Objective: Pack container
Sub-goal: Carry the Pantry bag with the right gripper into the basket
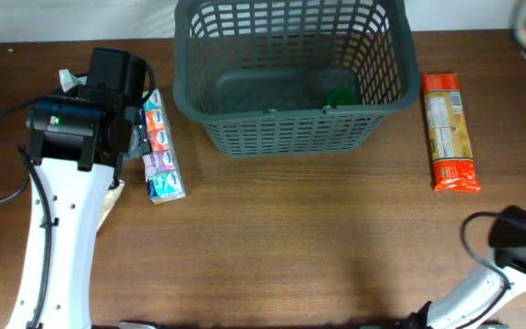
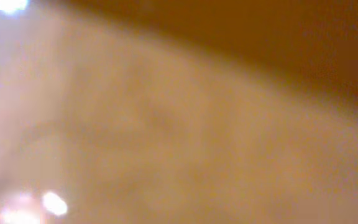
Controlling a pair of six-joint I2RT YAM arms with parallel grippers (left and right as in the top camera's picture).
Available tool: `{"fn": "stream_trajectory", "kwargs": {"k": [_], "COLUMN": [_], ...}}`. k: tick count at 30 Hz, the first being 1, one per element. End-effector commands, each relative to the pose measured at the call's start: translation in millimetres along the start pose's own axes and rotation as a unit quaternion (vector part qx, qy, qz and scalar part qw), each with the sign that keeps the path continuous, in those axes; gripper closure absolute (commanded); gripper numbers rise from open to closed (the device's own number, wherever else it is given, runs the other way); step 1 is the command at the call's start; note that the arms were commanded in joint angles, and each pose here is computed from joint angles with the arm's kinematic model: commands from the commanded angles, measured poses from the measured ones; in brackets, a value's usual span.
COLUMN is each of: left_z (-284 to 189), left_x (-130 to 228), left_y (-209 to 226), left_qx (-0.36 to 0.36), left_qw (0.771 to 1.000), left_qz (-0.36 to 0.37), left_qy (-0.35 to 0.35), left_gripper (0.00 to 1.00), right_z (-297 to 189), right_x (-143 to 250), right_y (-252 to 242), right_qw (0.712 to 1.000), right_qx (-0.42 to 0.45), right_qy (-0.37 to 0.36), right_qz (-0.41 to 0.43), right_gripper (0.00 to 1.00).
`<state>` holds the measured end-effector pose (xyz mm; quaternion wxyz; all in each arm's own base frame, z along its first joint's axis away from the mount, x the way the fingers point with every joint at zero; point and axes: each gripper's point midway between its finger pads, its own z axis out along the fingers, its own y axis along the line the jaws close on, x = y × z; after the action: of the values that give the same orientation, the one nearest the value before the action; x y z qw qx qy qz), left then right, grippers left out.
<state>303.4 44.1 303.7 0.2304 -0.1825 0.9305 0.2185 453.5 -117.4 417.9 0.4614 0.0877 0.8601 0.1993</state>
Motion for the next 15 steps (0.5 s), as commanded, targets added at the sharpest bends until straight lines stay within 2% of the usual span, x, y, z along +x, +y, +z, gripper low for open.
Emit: {"fn": "stream_trajectory", "kwargs": {"k": [1,5,10,15], "left_z": [3,3,3,3], "left_x": [1,2,3,3], "left_y": [-3,-3,-5,-5], "left_qx": [0.004,0.006,0.012,0.012], "left_qw": [1.000,1.000,1.000,1.000], "left_qz": [0.002,0.002,0.002,0.002], "left_qy": [0.008,0.009,0.012,0.012], "left_gripper": [0.00,0.00,0.01,0.01], "right_z": [-14,12,53,95], "right_x": [-9,4,28,58], "right_y": [108,180,223,238], "right_qw": [0.990,0.976,0.976,0.977], "right_qx": [-0.110,-0.163,-0.118,-0.062], "right_qy": [-0.033,-0.029,-0.017,0.013], "right_qz": [-0.082,-0.143,-0.181,-0.202], "right_gripper": [0.96,0.96,0.96,0.96]}}
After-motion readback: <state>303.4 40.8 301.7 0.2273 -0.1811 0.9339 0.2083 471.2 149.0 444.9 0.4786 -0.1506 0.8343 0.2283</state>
